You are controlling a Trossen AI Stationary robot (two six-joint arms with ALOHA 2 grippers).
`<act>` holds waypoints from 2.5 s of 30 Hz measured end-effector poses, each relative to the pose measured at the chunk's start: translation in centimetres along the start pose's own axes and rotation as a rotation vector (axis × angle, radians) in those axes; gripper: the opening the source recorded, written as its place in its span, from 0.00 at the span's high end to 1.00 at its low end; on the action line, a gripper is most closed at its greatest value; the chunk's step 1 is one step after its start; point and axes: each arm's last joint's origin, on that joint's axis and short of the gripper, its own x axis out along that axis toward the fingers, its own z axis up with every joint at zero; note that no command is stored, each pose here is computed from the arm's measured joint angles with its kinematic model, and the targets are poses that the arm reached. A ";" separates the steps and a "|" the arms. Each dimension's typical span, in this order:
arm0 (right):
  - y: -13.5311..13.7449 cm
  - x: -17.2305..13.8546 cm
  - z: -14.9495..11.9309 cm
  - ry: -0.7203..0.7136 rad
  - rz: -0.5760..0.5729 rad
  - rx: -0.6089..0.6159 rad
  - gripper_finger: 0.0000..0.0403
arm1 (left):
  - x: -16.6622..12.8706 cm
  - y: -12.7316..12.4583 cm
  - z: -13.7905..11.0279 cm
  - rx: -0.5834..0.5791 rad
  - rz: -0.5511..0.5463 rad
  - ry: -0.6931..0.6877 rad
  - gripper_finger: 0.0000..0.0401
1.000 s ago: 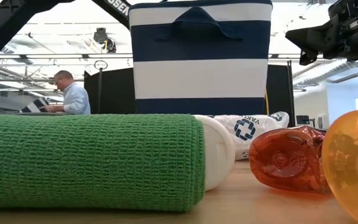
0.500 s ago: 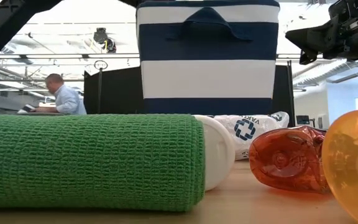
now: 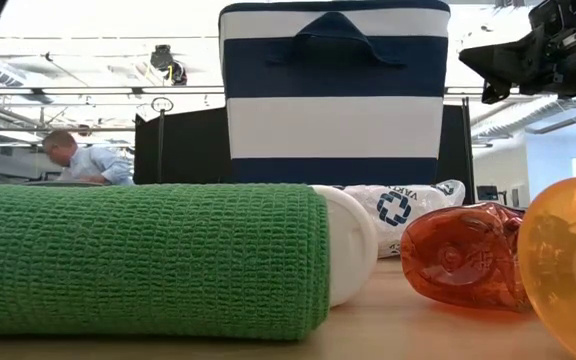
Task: Pick & place medical supplies in basket/bin
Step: Put the red pill bottle into the blue bin
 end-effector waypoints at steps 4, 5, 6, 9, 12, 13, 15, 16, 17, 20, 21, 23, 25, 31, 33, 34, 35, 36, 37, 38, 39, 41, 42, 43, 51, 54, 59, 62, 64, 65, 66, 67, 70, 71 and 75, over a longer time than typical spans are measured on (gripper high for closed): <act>0.0 0.0 -0.1 0.007 0.002 0.002 1.00 | -5.8 -0.7 -1.6 -0.124 0.000 -0.060 0.60; 0.0 0.0 -0.1 0.006 0.001 0.004 1.00 | -7.0 -0.9 -2.1 -0.150 -0.001 -0.071 0.65; 0.0 0.0 -0.1 0.007 0.001 0.012 1.00 | -8.1 -1.3 -2.7 -0.176 -0.004 -0.084 0.70; 0.0 0.1 0.0 0.001 0.001 0.034 1.00 | -10.2 -2.3 -4.8 -0.255 -0.025 -0.087 0.86; 0.0 0.1 0.0 0.003 0.000 0.036 1.00 | -11.7 -3.8 -7.4 -0.295 -0.026 -0.102 0.98; 0.0 0.1 0.0 0.003 -0.001 0.036 1.00 | -11.9 -4.4 -8.3 -0.300 -0.019 -0.114 0.98; 0.0 0.1 0.0 -0.001 -0.002 0.036 1.00 | -12.1 -5.7 -10.2 -0.298 -0.013 -0.159 0.97; 0.0 0.1 0.1 -0.005 -0.002 0.036 1.00 | -12.2 -6.4 -11.1 -0.294 -0.012 -0.199 0.98; 0.0 0.1 0.0 -0.006 -0.002 0.036 1.00 | -12.0 -7.0 -12.0 -0.289 -0.012 -0.250 0.99; 0.0 0.1 0.0 -0.004 -0.002 0.033 1.00 | -11.4 -8.7 -14.2 -0.269 -0.012 -0.422 0.99; 0.0 0.1 0.0 -0.004 -0.002 0.031 1.00 | -11.0 -9.1 -15.0 -0.260 -0.010 -0.469 0.99; 0.0 0.1 0.0 -0.004 -0.002 0.030 1.00 | -10.0 -10.2 -16.6 -0.239 -0.005 -0.540 0.99; 0.0 0.1 0.0 -0.004 -0.002 0.029 1.00 | -8.4 -11.2 -18.3 -0.226 0.003 -0.579 0.99; 0.0 0.1 0.0 -0.004 -0.002 0.020 1.00 | -3.0 -14.4 -23.3 -0.208 -0.045 -0.639 0.99; 0.0 0.1 0.0 -0.004 -0.002 0.020 1.00 | -1.8 -15.1 -24.6 -0.242 -0.044 -0.680 0.99; 0.0 0.1 0.0 -0.004 -0.002 0.021 1.00 | -1.2 -15.4 -25.2 -0.253 -0.041 -0.701 0.99; 0.0 0.1 0.0 -0.004 0.001 0.026 1.00 | -0.6 -15.7 -25.8 -0.257 -0.036 -0.721 0.99; 0.0 0.1 0.0 -0.002 0.002 0.033 1.00 | -0.1 -16.0 -26.4 -0.260 -0.031 -0.741 0.99; 0.0 0.1 0.0 0.003 0.003 0.043 1.00 | 0.5 -16.3 -27.0 -0.263 -0.023 -0.753 0.99; 0.0 0.1 -0.1 0.010 0.003 0.054 1.00 | 1.0 -16.6 -27.6 -0.269 -0.014 -0.762 0.99; 0.0 0.1 -0.2 0.015 0.003 0.063 1.00 | 1.3 -16.8 -28.1 -0.276 -0.002 -0.777 0.99; 0.0 0.2 -0.2 0.019 0.003 0.079 1.00 | 2.0 -17.2 -29.1 -0.286 0.015 -0.796 0.99; 0.0 0.2 -0.2 0.023 0.003 0.085 1.00 | 2.2 -17.3 -29.6 -0.291 0.025 -0.801 0.99; 0.0 0.2 -0.3 0.030 0.004 0.087 1.00 | 2.4 -17.4 -29.9 -0.299 0.039 -0.804 0.99; 0.2 0.3 1.1 -0.112 0.109 0.003 1.00 | 3.2 -17.6 -31.3 -0.333 0.112 -0.780 0.98; 0.3 0.1 2.4 -0.243 0.156 -0.029 1.00 | 3.1 -17.6 -31.2 -0.321 0.120 -0.789 0.98; 0.7 1.2 5.6 -0.190 0.209 -0.044 1.00 | 3.0 -17.5 -31.1 -0.321 0.126 -0.808 0.98; 1.3 3.2 7.2 -0.050 0.219 -0.061 1.00 | 3.0 -17.5 -31.1 -0.323 0.127 -0.812 0.98; 2.1 4.9 8.1 0.055 0.243 -0.091 1.00 | 3.0 -17.5 -31.1 -0.323 0.128 -0.810 0.98; 2.6 5.8 8.7 0.094 0.248 -0.109 1.00 | 3.0 -17.5 -31.1 -0.325 0.130 -0.809 0.98; 3.2 6.6 9.1 0.137 0.241 -0.130 1.00 | 3.0 -17.5 -31.1 -0.327 0.132 -0.809 0.98; 3.8 7.5 9.6 0.172 0.231 -0.154 1.00 | 3.0 -17.5 -31.1 -0.327 0.134 -0.809 0.98; 5.9 9.8 10.4 0.283 0.227 -0.206 0.96 | 3.0 -17.5 -31.1 -0.327 0.134 -0.807 0.98; 6.6 10.4 10.4 0.321 0.233 -0.224 0.94 | 3.0 -17.5 -31.1 -0.327 0.134 -0.805 0.98; 9.4 11.9 10.8 0.367 0.246 -0.254 0.82 | 3.1 -17.5 -31.2 -0.327 0.129 -0.796 0.98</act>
